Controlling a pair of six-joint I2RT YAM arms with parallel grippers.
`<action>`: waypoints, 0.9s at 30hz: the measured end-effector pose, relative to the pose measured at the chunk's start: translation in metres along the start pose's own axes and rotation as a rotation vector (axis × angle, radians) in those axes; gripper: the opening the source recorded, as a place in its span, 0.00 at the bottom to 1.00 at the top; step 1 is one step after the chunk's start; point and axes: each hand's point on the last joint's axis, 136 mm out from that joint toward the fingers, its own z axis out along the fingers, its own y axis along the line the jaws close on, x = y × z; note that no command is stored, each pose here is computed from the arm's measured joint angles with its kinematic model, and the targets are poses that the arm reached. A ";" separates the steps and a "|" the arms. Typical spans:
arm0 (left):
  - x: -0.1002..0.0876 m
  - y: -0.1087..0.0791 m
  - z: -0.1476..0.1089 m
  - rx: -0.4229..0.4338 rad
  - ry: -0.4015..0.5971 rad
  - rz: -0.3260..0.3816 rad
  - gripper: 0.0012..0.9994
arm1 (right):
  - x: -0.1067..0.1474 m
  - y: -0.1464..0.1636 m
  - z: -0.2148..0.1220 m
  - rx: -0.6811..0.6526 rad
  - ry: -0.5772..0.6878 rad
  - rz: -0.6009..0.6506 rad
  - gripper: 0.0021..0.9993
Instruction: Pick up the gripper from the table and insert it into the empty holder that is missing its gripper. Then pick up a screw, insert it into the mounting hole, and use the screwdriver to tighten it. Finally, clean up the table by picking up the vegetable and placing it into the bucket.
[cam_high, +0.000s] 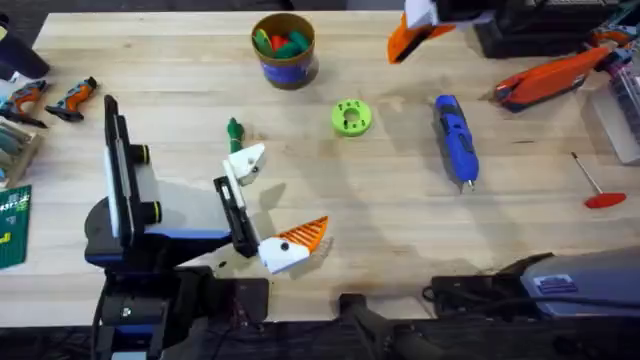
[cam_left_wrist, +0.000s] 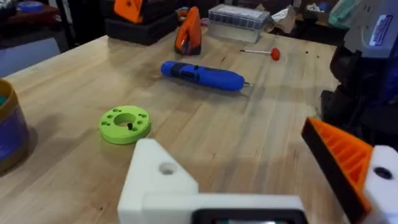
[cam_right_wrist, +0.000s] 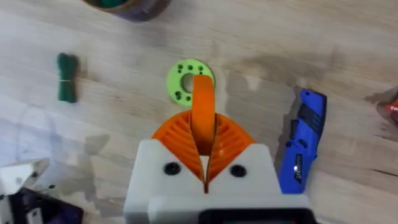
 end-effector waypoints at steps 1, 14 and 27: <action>0.000 0.000 0.000 0.000 0.000 0.000 0.99 | -0.001 0.003 -0.009 -0.014 -0.020 0.002 0.01; 0.000 0.000 0.000 0.000 0.000 0.000 0.99 | 0.010 0.063 -0.070 -0.370 -0.224 -0.064 0.01; 0.000 0.000 0.000 0.000 0.000 0.000 0.99 | 0.083 0.125 -0.021 -0.978 -0.163 -0.021 0.01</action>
